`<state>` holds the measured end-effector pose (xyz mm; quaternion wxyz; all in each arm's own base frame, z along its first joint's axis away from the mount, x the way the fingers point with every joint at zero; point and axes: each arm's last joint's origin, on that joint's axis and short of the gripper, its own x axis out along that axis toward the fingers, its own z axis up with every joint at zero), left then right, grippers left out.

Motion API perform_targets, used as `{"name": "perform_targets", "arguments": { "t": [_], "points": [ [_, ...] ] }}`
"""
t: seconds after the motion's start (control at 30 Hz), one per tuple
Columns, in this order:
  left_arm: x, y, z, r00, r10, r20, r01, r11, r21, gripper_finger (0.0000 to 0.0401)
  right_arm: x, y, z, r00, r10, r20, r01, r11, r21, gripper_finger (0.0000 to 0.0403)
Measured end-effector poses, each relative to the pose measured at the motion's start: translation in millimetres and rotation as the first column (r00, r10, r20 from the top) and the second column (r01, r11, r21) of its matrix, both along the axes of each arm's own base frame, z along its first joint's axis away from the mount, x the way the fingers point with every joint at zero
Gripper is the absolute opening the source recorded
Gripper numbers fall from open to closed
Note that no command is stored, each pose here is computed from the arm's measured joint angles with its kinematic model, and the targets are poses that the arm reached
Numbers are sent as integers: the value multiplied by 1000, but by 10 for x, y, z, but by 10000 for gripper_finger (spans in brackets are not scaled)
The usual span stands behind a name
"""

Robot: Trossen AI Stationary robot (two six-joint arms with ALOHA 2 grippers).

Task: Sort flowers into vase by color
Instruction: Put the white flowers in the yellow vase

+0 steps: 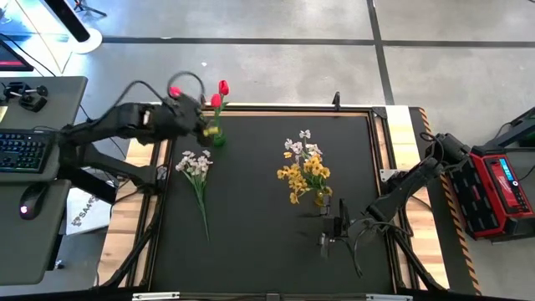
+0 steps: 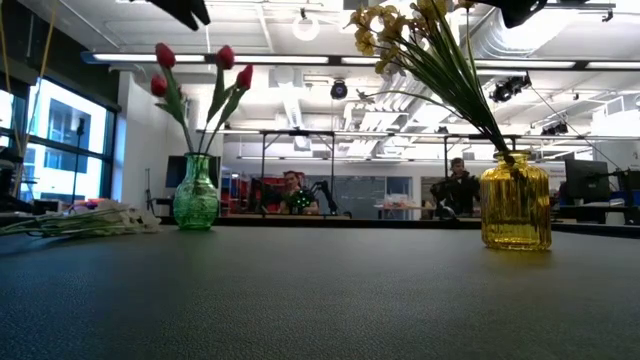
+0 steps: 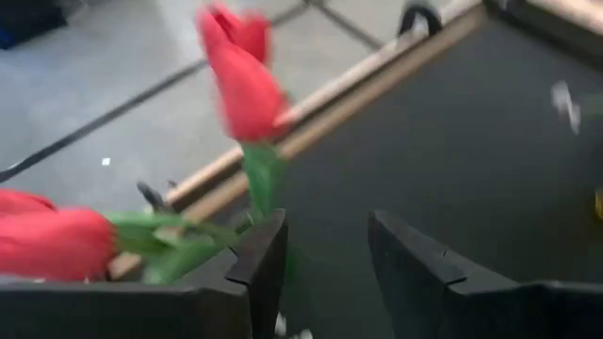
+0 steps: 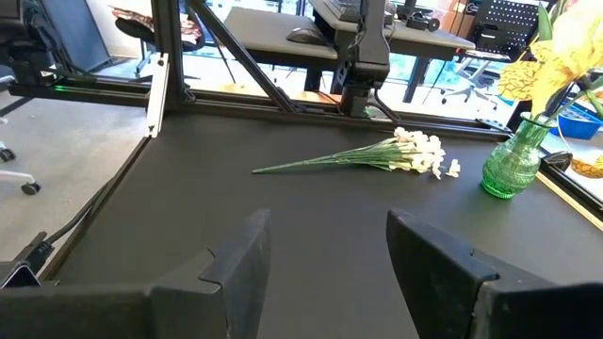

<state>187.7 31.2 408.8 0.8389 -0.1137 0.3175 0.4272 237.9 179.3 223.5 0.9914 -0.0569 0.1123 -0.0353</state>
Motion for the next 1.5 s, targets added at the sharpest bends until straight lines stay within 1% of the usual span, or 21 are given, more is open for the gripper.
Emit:
{"name": "perform_targets", "arguments": {
  "t": [0.13,0.23,0.3,0.33,0.4,0.5,0.57,0.63,0.73,0.8,0.87,1.0,1.07,1.13,1.17,1.23,1.33,1.4,1.5],
  "points": [
    [146,-221,-130,992,-40,-122,28,995,-92,122,-1,3,-2,1000,10,-4,-10,1000,1,199],
    [224,-435,-267,974,-74,-214,32,981,-193,112,-1,7,-4,1000,25,-7,-25,1000,5,199],
    [254,-608,-363,958,-86,-274,17,969,-248,106,-1,11,-5,999,37,-10,-37,999,8,199],
    [288,-699,-416,956,-88,-281,12,965,-261,104,-1,13,-5,999,46,-11,-45,999,10,199],
    [324,-878,-546,950,-121,-287,38,960,-278,99,-1,15,-6,999,51,-13,-51,999,11,199],
    [351,-1105,-795,938,-123,-324,31,962,-273,96,-2,16,-13,998,58,-20,-58,998,8,199],
    [342,-1209,-1004,930,-71,-361,-28,964,-263,97,-3,16,-16,998,61,-24,-61,998,6,199],
    [319,-1267,-1197,919,-3,-395,-110,958,-264,102,-5,17,-24,997,70,-33,-70,998,3,199],
    [251,-1323,-1483,879,84,-469,-239,929,-282,118,-6,22,-27,995,87,-38,-87,996,5,199],
    [202,-1358,-1662,858,128,-498,-302,909,-287,136,-6,22,-28,995,90,-40,-90,996,-1,199],
    [148,-1372,-1822,852,164,-497,-340,896,-286,157,-7,22,-29,995,90,-41,-90,996,-2,199],
    [90,-1361,-2129,867,252,-429,-408,854,-323,200,-9,20,-36,995,89,-47,-90,996,-7,199],
    [68,-1346,-2274,873,276,-401,-424,836,-348,213,-9,19,-40,995,89,-52,-90,996,-9,199],
    [54,-1328,-2404,881,300,-366,-434,819,-375,218,-10,19,-42,995,88,-53,-89,996,-2,199],
    [37,-1309,-2462,878,319,-358,-449,808,-381,219,-11,18,-45,995,87,-55,-88,996,-1,199],
    [-32,-1264,-2548,854,365,-371,-495,790,-361,216,-11,19,-46,995,87,-56,-88,996,0,199],
    [-100,-1226,-2637,837,410,-362,-529,776,-343,202,-11,19,-46,995,87,-56,-87,996,2,199],
    [-97,-1224,-2675,848,413,-331,-518,778,-357,188,-11,18,-46,995,86,-55,-86,996,6,199],
    [-53,-1240,-2750,884,382,-268,-464,782,-416,160,-8,14,-47,995,83,-55,-82,997,13,199]
  ]
}}
